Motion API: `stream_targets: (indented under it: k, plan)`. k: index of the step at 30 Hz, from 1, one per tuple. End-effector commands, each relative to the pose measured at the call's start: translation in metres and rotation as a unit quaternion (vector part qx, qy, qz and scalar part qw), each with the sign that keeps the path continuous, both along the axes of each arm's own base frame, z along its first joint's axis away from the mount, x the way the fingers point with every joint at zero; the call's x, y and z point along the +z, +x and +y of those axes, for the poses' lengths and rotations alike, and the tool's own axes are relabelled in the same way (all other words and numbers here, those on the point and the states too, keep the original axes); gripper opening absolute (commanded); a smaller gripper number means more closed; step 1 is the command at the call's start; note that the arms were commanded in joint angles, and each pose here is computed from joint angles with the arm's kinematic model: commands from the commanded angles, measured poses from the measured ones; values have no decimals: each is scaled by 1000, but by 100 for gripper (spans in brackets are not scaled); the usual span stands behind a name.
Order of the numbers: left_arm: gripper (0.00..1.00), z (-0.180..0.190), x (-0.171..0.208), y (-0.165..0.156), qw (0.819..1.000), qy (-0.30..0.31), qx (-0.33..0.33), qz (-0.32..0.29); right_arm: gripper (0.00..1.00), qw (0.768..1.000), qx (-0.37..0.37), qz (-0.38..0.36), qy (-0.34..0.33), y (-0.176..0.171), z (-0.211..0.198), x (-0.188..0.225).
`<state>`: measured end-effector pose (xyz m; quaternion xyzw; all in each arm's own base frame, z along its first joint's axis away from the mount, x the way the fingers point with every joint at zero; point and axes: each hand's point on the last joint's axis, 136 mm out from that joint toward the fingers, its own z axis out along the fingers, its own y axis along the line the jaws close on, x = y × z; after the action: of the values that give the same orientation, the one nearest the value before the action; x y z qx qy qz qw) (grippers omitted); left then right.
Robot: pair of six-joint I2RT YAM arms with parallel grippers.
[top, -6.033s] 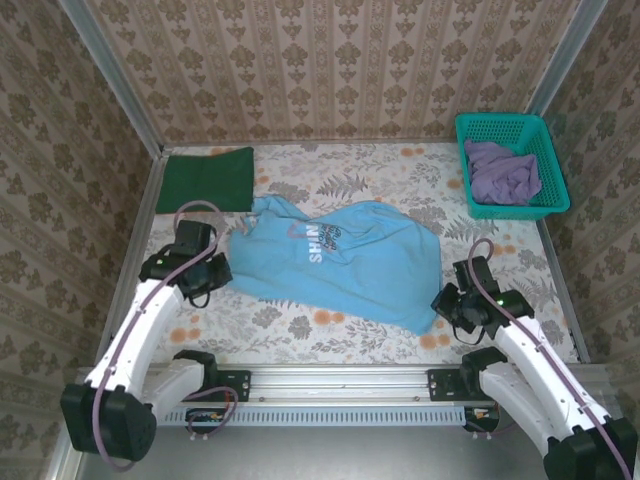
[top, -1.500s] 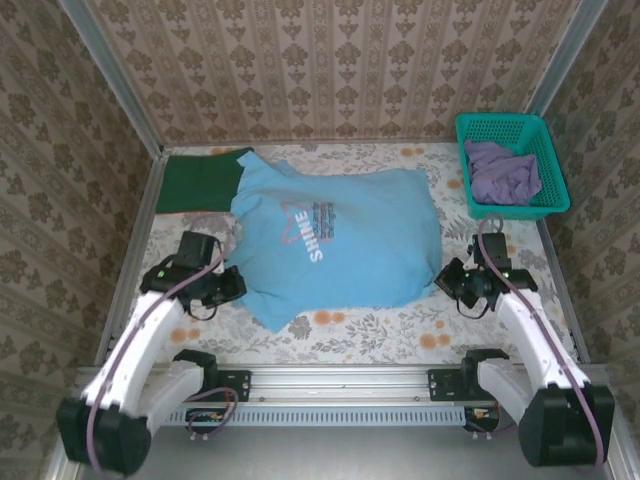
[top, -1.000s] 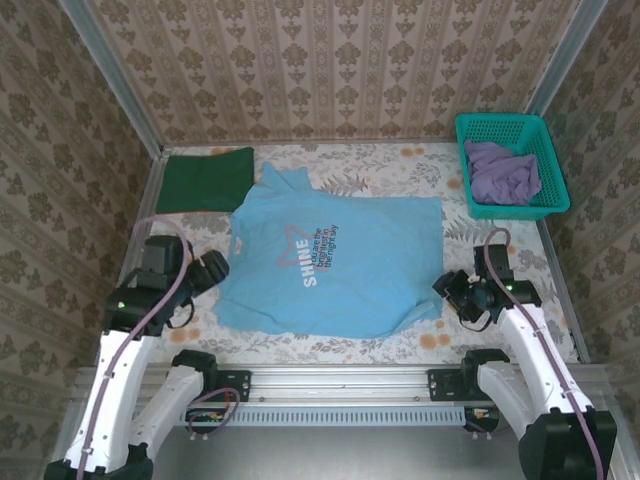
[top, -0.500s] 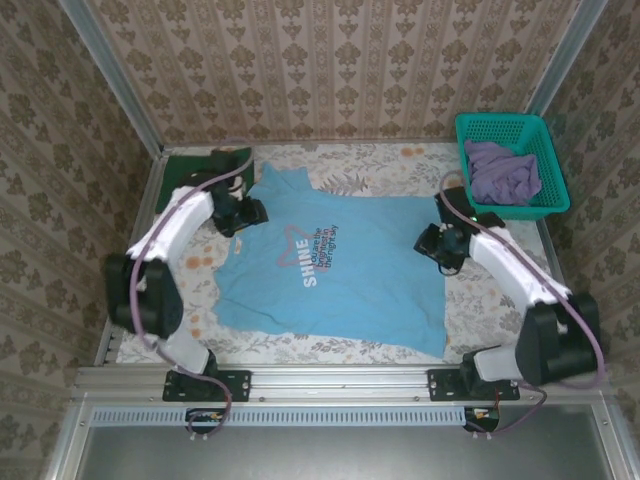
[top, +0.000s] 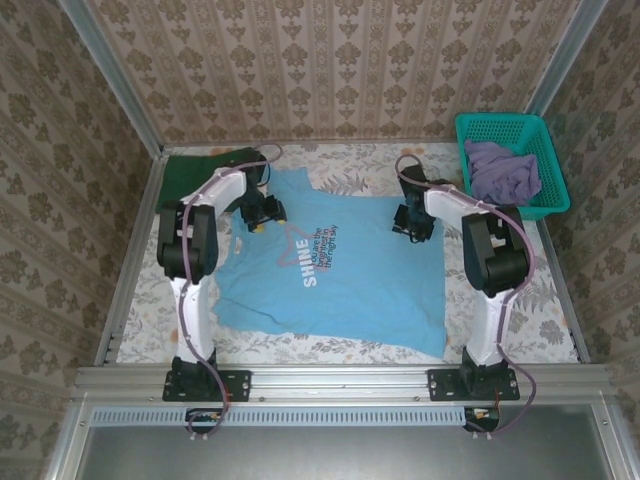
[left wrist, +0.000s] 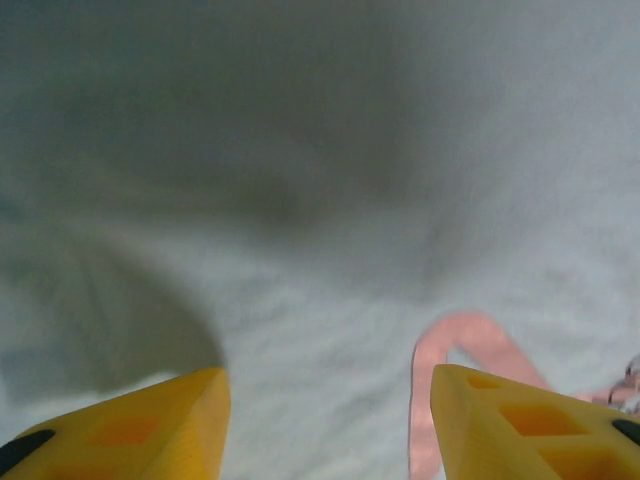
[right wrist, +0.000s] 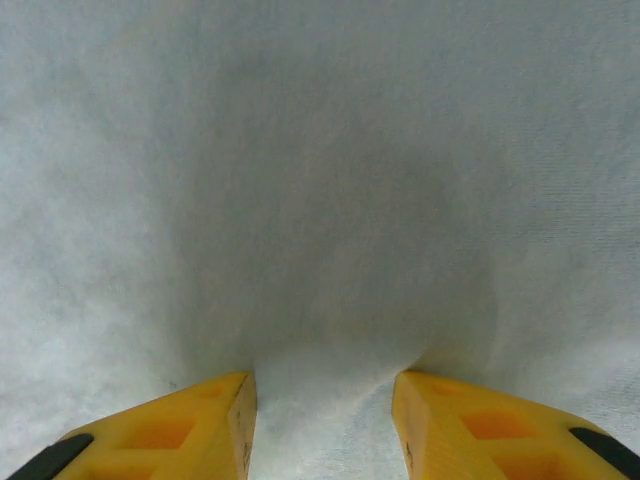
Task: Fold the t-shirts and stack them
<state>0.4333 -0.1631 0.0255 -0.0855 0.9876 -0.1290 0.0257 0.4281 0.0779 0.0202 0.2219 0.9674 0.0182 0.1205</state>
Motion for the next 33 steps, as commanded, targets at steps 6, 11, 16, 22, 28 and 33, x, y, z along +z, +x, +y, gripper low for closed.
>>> stream_targets:
  k: [6,11,16,22,28,33]
  plan:
    - [55,-14,-25,38,998,3,56,-2,45,1000,-29,7,-5,59,-32,-14]
    - [56,-20,-9,68,997,4,66,-34,46,999,-15,-35,12,113,-29,-6]
    - [66,-18,31,82,996,-6,77,-53,52,999,3,-40,35,133,-8,23]
    - [84,-16,120,79,988,-22,58,-139,68,992,34,-115,41,115,3,108]
    - [81,7,156,13,986,-4,59,-155,72,987,45,-147,53,50,-23,162]
    - [70,45,132,-76,986,-37,115,-118,70,988,11,-124,88,-34,-48,158]
